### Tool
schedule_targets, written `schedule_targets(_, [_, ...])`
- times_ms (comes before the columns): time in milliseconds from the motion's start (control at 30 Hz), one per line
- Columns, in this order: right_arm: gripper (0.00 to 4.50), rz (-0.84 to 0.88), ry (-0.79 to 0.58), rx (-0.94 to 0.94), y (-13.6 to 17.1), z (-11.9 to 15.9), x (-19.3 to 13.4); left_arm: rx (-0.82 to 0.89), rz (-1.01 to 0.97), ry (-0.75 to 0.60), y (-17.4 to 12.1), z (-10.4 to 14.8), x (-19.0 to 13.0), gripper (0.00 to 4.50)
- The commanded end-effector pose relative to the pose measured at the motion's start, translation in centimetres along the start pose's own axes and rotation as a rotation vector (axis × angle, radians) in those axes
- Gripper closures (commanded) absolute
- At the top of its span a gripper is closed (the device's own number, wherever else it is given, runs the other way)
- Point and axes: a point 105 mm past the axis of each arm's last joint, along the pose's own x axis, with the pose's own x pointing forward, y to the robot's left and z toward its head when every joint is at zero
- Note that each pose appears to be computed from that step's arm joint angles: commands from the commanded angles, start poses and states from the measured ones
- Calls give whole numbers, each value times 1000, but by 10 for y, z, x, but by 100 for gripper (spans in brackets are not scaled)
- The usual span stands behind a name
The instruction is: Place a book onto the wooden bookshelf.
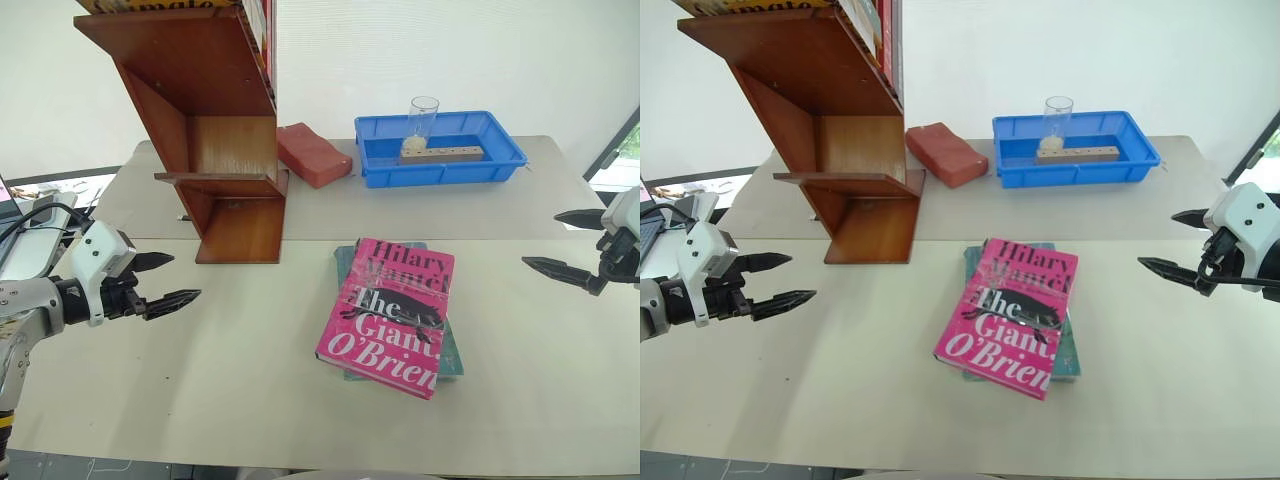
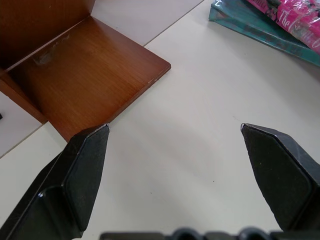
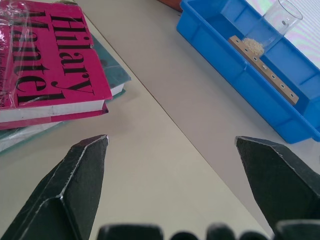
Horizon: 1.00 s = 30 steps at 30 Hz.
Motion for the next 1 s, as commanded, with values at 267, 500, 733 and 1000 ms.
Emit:
schedule_targets(267, [2, -30, -35, -59, -3, 16, -1, 80, -35, -80, -3, 15, -9, 0])
schedule_targets(500, [2, -42, -24, -40, -5, 13, -1, 126, -54, -103, -6, 19, -8, 0])
schedule_targets(733, [2, -47, -38, -43, -5, 14, -2, -44, -58, 11, -1, 3, 1, 0])
schedule_targets(1000, [116, 23, -35, -75, 12, 13, 1, -258, -285, -65, -35, 16, 33, 0])
